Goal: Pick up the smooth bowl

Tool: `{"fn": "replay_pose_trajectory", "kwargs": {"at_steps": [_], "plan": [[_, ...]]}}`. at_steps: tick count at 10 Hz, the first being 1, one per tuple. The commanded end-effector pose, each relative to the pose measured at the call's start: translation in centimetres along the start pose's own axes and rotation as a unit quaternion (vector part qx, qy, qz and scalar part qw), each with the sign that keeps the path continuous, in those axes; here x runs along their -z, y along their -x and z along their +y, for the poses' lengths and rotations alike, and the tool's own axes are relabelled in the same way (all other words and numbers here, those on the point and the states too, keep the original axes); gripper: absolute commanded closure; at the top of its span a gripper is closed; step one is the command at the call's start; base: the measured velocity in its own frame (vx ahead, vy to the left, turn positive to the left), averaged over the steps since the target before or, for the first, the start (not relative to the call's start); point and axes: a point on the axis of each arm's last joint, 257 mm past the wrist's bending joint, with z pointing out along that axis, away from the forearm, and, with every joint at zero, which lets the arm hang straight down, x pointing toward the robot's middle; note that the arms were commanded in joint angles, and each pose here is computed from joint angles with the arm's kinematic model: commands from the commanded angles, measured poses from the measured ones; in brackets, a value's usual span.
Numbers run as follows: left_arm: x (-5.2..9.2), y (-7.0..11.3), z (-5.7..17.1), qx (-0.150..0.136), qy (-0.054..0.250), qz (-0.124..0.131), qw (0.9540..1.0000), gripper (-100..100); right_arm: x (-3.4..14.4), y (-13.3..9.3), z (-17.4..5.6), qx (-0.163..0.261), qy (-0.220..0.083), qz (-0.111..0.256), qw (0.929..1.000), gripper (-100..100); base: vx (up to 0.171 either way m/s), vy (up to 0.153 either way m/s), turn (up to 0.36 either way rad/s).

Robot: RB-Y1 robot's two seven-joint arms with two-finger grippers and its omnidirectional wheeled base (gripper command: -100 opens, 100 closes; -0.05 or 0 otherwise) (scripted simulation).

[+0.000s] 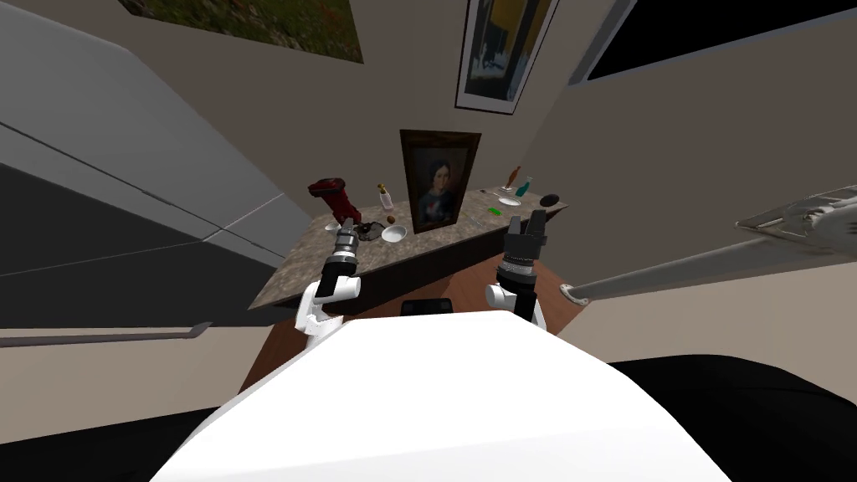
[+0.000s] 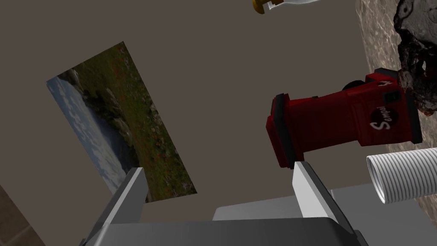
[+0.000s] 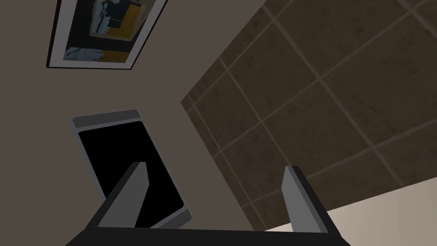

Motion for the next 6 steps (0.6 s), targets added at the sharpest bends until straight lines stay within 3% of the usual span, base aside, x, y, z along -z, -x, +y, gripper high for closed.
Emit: {"fn": "replay_pose_trajectory", "kwargs": {"at_steps": [1, 6], "plan": [[0.0, 0.1, 0.7, -0.002, 0.014, 0.0, 0.9999, -100, 0.0, 0.0, 0.0, 0.0, 0.0, 0.0, 1.0, 0, -0.015, -0.013, 0.007], [-0.9, 0.6, 3.4, -0.016, 0.072, -0.006, 0.9973, -100, 0.0, 0.0, 0.0, 0.0, 0.0, 0.0, 1.0, 0, -0.025, -0.025, -0.096]]}}
